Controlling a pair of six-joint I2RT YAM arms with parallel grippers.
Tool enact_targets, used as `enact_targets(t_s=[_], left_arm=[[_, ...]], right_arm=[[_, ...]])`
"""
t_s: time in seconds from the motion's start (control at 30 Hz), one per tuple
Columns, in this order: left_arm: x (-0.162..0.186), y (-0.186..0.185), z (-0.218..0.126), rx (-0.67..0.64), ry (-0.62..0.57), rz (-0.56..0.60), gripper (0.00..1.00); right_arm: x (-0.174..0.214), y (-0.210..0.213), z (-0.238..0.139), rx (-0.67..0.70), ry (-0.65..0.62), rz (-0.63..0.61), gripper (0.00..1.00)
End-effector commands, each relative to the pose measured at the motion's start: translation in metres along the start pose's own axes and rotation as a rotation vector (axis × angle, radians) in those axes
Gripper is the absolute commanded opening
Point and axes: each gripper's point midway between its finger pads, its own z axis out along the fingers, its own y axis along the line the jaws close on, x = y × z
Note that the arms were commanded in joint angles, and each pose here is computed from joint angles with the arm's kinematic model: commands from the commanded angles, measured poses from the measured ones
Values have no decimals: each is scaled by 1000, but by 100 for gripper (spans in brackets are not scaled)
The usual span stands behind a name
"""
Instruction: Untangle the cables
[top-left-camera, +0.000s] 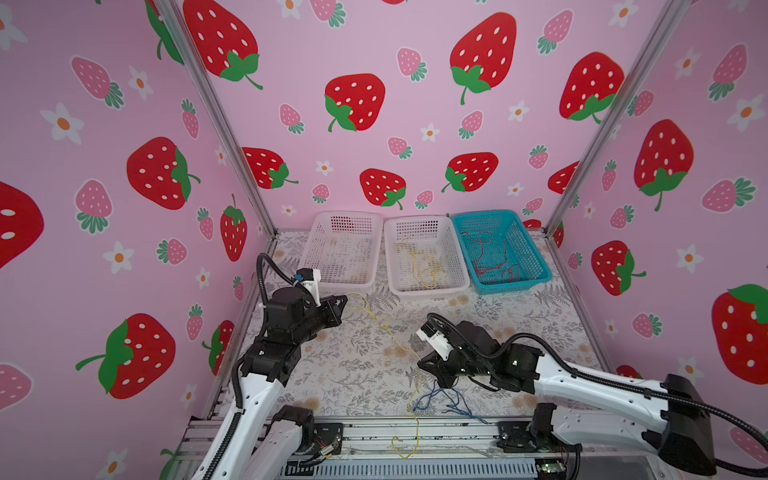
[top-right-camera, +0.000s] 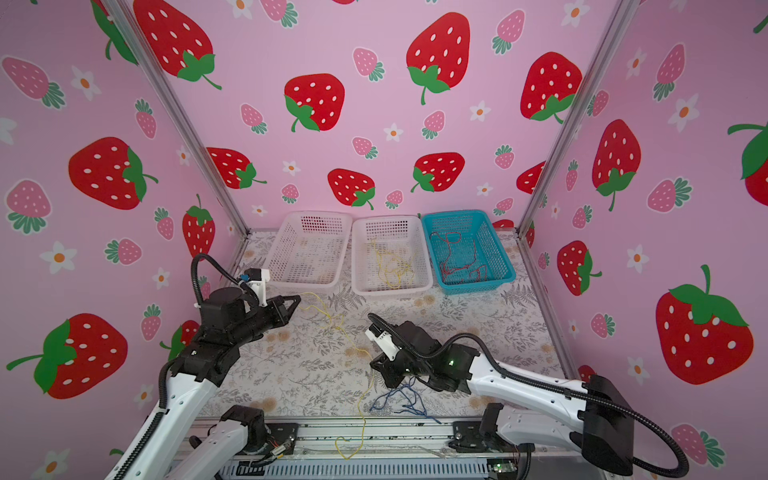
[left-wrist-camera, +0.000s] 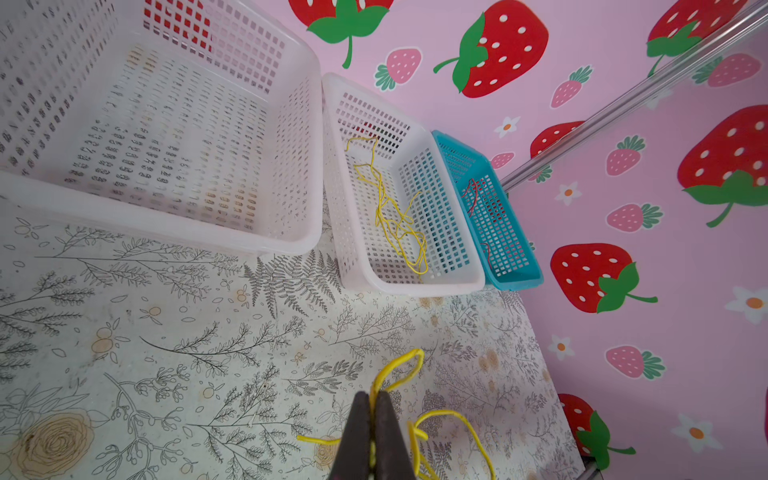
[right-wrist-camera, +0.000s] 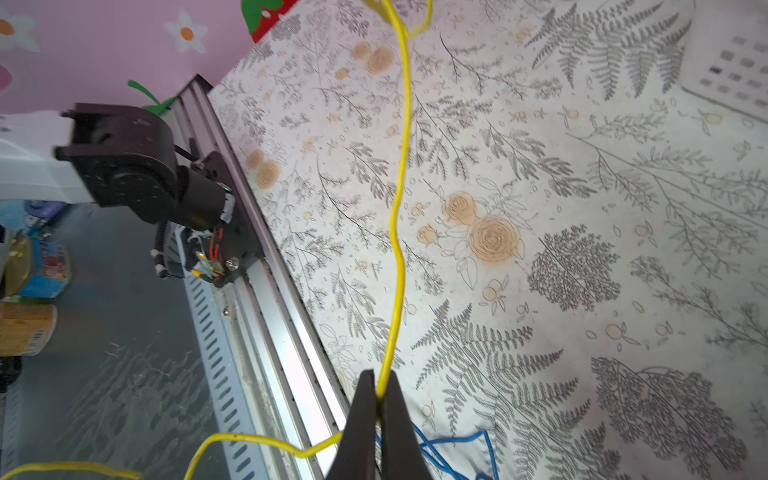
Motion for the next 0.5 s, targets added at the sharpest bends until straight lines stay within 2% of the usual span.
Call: enact_targets(t_s=[0.0,0.13,0.47], left_arm=[[-42,-27,-22,57,-137,-3,0],[-56,-46,-38,112,-184,-4,0],[-77,-67,-73,127,-269,19,0]], right_arm=[[35,-24,8,102,94,12,0],[39,-39,14,164,93,25,0],[51,-79,23,319,90,117,0]])
